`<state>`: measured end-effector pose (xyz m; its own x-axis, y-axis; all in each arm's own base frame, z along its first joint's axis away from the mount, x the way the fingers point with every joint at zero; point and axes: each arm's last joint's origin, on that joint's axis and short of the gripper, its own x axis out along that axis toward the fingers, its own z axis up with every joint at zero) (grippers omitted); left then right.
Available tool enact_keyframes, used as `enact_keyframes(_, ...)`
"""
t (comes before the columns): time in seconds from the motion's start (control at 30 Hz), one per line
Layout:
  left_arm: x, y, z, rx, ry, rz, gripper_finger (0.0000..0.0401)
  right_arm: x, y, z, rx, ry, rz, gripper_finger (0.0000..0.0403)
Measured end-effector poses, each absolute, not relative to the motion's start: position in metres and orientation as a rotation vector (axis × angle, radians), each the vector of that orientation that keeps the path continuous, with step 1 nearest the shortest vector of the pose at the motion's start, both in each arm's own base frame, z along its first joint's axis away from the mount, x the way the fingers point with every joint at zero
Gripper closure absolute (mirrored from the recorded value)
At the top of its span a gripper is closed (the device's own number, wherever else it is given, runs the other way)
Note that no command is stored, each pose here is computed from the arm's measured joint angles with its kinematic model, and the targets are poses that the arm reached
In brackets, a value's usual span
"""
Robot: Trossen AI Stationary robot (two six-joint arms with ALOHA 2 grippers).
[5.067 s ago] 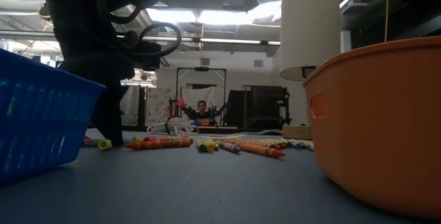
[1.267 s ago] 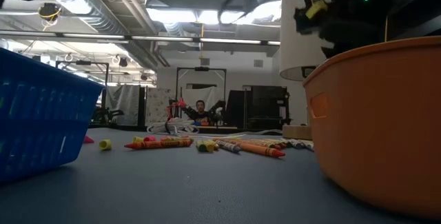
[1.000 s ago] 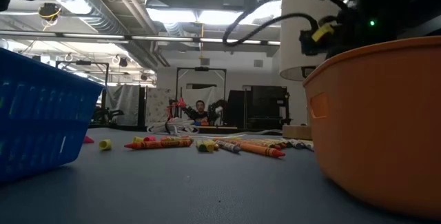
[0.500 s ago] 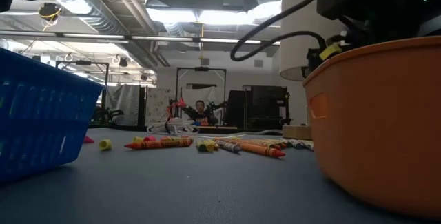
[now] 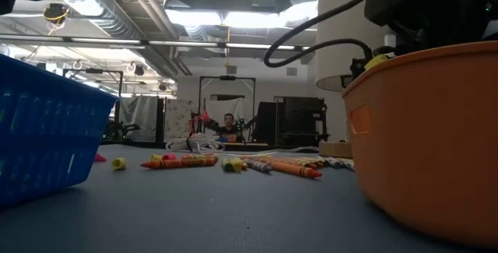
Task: Sort crayons
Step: Put the gray crayon into the blue bin
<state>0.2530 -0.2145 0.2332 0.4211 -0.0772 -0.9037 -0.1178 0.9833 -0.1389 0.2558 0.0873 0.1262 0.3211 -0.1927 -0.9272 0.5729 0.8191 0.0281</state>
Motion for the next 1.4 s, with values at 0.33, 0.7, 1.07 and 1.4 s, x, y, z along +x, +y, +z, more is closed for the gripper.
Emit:
enact_keyframes(0.33, 0.253, -0.214, 0.233, -0.153, 1.119, 0.027, 0.0303, 0.256, 0.087, 0.125, 0.387, 1.142, -0.517, 0.0390)
enact_keyframes(0.7, 0.253, -0.214, 0.233, -0.109, 1.119, 0.000, 0.0303, 0.271, 0.093, 0.141, 0.363, 1.153, -0.436, 0.0388)
enact_keyframes(1.07, 0.253, -0.214, 0.233, -0.110, 1.119, 0.000, 0.0303, 0.315, 0.112, 0.204, 0.388, 0.970, -0.227, 0.0390)
enact_keyframes(1.4, 0.253, -0.214, 0.233, -0.109, 1.119, 0.000, 0.0303, 0.341, 0.122, 0.240, 0.380, 0.679, -0.036, 0.0389)
